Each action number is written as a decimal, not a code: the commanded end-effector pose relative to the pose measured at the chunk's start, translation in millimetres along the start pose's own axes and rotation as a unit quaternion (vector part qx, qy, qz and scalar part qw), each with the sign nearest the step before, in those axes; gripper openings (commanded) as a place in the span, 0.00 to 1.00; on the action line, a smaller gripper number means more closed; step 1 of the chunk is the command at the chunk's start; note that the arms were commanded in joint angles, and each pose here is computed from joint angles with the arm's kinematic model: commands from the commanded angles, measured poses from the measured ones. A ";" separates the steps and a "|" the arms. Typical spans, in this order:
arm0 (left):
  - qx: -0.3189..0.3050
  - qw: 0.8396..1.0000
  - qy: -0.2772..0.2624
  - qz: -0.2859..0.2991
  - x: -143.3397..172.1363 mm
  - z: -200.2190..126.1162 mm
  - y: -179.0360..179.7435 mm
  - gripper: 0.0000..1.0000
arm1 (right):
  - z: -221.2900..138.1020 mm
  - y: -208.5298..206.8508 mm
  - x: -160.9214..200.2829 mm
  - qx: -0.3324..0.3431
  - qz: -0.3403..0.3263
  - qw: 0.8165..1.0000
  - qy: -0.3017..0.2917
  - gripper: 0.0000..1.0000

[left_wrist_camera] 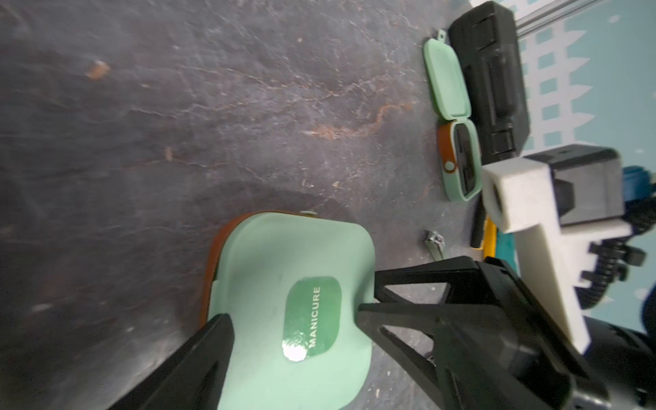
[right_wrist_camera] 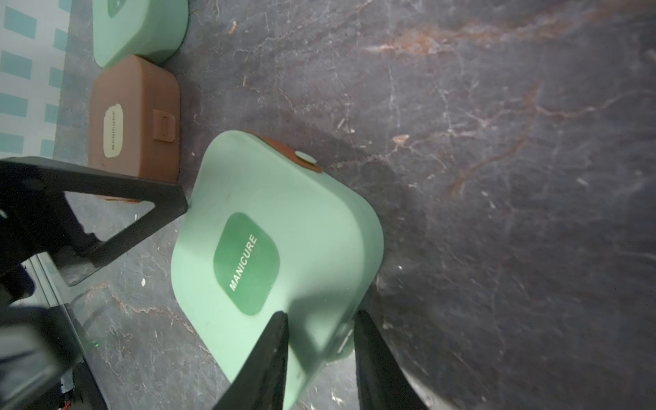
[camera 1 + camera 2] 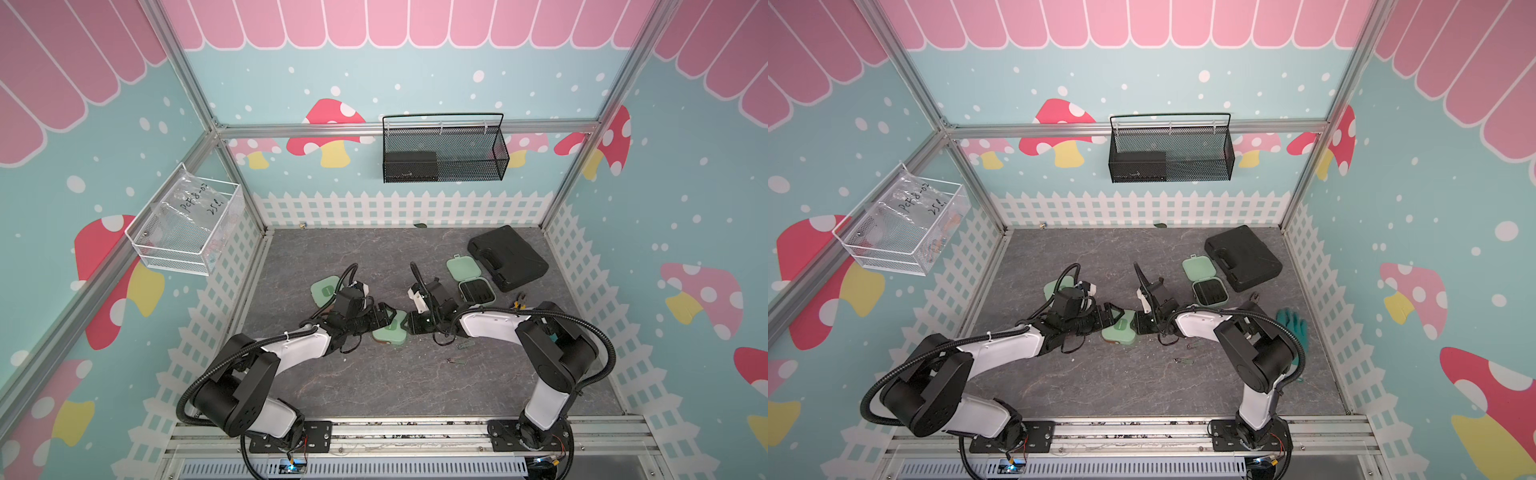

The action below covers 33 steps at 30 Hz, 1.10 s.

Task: Organize nail clipper sets
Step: Close the storage box at the center of the board.

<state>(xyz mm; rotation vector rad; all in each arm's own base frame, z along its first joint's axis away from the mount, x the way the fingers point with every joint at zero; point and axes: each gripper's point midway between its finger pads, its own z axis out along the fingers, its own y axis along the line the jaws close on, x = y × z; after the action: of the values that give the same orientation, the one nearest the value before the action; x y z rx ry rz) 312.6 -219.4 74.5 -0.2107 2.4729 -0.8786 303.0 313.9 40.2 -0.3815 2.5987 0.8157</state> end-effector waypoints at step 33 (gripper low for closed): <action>-0.206 0.971 0.120 0.014 48.1 15.3 70.1 0.75 | 8.7 -18.9 31.4 0.032 0.015 0.997 0.075 0.26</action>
<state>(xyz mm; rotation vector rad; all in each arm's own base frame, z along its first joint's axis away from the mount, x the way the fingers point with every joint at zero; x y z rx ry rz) 316.4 -207.2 31.2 -0.1902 2.6766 -0.5494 303.2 317.3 40.4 -0.4210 2.6257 0.8294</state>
